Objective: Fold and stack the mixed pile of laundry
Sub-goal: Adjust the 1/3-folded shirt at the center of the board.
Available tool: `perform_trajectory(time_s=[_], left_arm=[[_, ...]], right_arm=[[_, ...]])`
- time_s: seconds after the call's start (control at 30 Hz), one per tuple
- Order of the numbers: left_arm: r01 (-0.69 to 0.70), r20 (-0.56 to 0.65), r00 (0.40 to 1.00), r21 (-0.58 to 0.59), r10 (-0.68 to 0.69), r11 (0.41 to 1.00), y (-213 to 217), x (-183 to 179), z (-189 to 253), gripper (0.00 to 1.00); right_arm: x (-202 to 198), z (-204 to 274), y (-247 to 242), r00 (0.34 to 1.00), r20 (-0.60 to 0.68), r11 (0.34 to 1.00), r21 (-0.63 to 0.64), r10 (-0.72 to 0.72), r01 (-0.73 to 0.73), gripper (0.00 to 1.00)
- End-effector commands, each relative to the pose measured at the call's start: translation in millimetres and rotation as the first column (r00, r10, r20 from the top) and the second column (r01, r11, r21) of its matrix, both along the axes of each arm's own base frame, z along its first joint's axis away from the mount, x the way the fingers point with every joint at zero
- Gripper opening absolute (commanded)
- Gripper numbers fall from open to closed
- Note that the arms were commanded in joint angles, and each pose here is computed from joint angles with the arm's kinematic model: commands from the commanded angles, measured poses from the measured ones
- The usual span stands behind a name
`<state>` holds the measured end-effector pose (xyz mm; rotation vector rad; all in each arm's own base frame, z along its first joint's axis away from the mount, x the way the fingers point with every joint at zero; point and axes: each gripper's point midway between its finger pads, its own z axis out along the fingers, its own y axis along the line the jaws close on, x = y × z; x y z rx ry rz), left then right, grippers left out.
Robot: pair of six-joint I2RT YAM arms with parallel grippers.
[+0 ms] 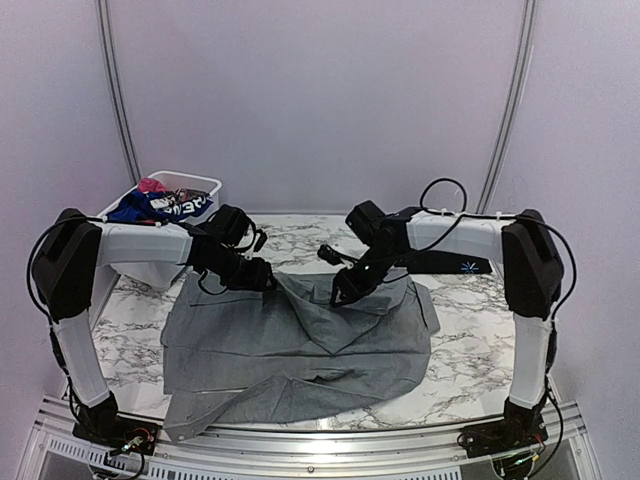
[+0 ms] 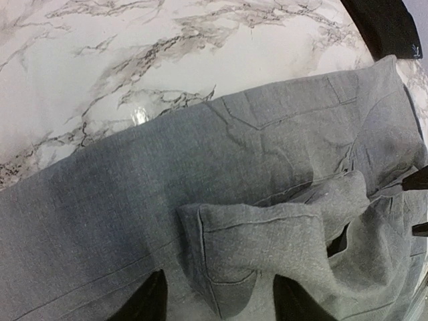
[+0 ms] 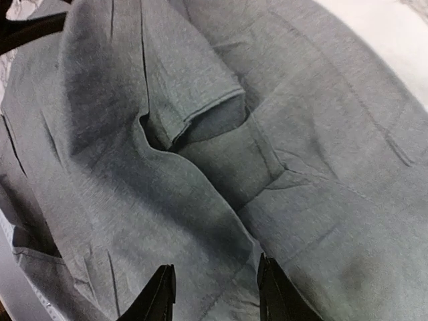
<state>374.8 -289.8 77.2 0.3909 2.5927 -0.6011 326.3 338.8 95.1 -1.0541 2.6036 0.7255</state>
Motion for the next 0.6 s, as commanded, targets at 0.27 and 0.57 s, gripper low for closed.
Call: perform_trajectory(time_s=[0.27, 0.57], left_arm=[[-0.010, -0.037, 0.999, 0.044, 0.011, 0.999, 12, -12, -12, 0.67], [0.007, -0.042, 0.999, 0.066, -0.004, 0.998, 14, -13, -20, 0.67]], right_arm=[[18, -31, 7, 0.993, 0.092, 0.982, -0.180, 0.072, -0.054, 0.34], [30, -26, 10, 0.989, 0.135, 0.981, -0.191, 0.066, -0.039, 0.34]])
